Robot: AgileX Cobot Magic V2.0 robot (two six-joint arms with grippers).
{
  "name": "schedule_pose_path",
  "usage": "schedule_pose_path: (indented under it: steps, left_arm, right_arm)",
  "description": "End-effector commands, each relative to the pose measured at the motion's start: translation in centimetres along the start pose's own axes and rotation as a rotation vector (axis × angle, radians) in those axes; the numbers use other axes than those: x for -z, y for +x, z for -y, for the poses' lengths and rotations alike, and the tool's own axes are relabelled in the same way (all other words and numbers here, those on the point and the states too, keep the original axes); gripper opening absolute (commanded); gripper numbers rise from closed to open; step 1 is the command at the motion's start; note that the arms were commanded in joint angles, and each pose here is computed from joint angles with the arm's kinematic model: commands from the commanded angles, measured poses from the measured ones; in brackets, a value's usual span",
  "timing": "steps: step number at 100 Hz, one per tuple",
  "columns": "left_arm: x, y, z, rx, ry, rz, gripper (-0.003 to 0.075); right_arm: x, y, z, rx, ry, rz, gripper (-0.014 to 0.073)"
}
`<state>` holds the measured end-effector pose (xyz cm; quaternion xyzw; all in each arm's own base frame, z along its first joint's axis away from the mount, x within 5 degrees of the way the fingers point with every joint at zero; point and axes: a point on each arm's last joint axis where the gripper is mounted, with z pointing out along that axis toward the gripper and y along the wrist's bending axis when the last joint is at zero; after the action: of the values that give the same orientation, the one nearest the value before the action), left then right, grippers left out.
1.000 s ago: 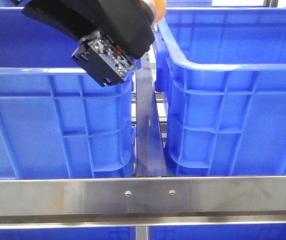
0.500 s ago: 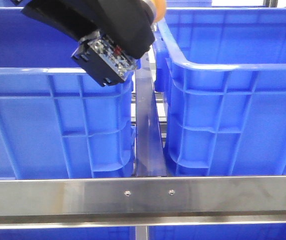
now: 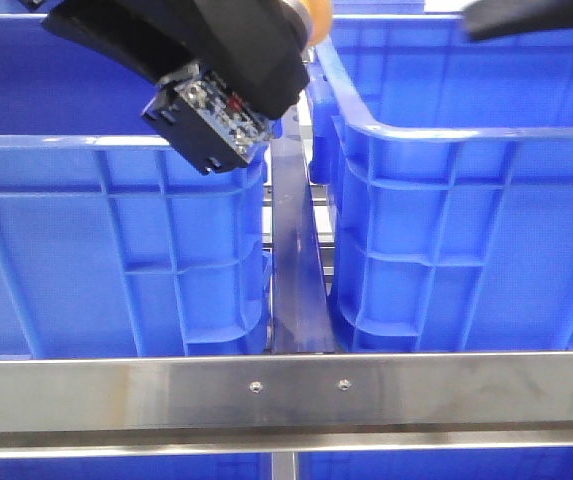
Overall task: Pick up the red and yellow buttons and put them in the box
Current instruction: 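Grasp the yellow button with the right gripper and open the left gripper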
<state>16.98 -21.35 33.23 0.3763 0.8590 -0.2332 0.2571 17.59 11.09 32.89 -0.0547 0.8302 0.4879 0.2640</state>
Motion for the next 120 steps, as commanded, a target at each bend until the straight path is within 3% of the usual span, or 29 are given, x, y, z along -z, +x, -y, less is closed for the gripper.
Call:
schedule_pose_path:
  steps: [1,48,55,72,79,89,106,111,120]
  left_arm:
    - [1.4,-1.1,0.7,0.007,0.025,0.097,0.0062]
    - [1.4,-1.1,0.7,0.007,0.025,0.097,0.0062]
    - [1.4,-1.1,0.7,0.007,0.025,0.097,0.0062]
    - [1.4,-1.1,0.7,0.007,0.025,0.097,0.0063]
    - [1.4,-1.1,0.7,0.007,0.025,0.095,0.0075]
    - [1.4,-1.1,0.7,0.007,0.025,0.095,0.018]
    - [1.4,-1.1,0.7,0.007,0.025,0.095,0.0556]
    - [1.5,-1.0,0.7,0.006,0.026,0.09,0.0605]
    - [1.5,-1.0,0.7,0.007,0.028,0.086,0.0609]
  right_arm:
    - [-0.5,-1.3,-1.7,0.023,-0.064,0.034,0.0566]
    - [-4.9,-1.8,-3.0,0.037,-0.103,-0.078,0.0554]
    - [-5.0,-1.9,-2.9,0.035,-0.097,-0.072,0.0505]
    - [-5.1,-1.9,-2.8,0.033,-0.095,-0.073,0.0263]
    - [-5.1,-1.9,-2.8,0.033,-0.095,-0.073,0.0241]
    - [-5.1,-1.9,-2.8,0.033,-0.094,-0.072,0.0241]
    - [-5.1,-1.9,-2.8,0.033,-0.094,-0.072,0.0241]
    - [-5.1,-1.9,-2.8,0.033,-0.095,-0.07,0.0241]
    - [-4.8,-2.6,-3.1,0.054,-0.092,-0.036,0.0241]
